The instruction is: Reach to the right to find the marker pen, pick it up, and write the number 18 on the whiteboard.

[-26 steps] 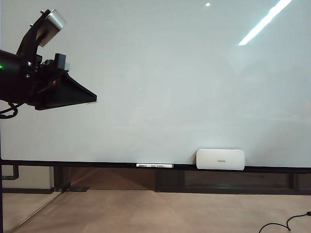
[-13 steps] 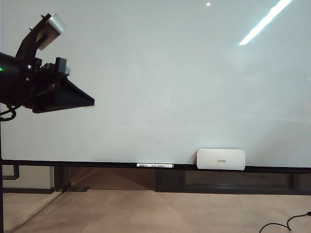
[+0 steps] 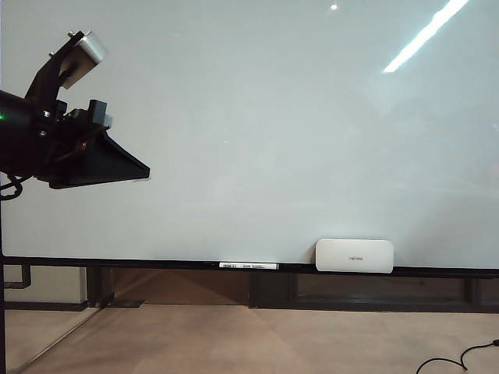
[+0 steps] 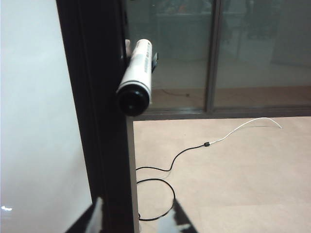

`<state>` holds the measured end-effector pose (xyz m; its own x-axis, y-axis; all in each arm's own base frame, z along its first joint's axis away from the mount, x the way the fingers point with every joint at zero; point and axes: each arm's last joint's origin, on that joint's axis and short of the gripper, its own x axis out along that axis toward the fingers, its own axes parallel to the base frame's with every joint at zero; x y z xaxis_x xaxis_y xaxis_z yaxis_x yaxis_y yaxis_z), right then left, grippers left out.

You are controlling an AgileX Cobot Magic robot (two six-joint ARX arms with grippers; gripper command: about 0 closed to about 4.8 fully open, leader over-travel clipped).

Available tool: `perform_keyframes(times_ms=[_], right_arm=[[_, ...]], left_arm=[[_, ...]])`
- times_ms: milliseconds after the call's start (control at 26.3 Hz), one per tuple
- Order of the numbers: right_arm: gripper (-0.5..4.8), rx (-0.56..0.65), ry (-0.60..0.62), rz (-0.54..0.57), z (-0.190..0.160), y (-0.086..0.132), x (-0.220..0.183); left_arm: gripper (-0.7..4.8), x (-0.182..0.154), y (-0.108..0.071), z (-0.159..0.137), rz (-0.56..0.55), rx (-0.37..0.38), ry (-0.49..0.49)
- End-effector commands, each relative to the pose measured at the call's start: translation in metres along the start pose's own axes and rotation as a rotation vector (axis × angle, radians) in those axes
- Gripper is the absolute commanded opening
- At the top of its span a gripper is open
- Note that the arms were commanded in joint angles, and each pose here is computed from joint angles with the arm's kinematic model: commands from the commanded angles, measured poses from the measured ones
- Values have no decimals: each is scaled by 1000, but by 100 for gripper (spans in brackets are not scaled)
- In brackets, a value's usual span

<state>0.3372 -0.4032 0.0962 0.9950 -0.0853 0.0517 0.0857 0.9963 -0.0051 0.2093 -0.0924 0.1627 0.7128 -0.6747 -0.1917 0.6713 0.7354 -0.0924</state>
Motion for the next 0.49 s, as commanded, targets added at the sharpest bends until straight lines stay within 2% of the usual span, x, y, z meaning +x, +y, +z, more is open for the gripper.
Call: perform_keyframes(times_ms=[38,114,228,494], right_arm=[[212,-14,-12,-18,4,-1,0],[235,-14,-13,-36,4,-1,1],[235,-16,-16,-59,5,-2,1],[235,-36,-34,13,19,-5,11]], left_arm=[[-5,0,0,2,0,7,-7],[-5,0,0,2,-1,6,-6],[-5,0,0,1,0,6,-4],[-5,0,0,1,0,5,-1]])
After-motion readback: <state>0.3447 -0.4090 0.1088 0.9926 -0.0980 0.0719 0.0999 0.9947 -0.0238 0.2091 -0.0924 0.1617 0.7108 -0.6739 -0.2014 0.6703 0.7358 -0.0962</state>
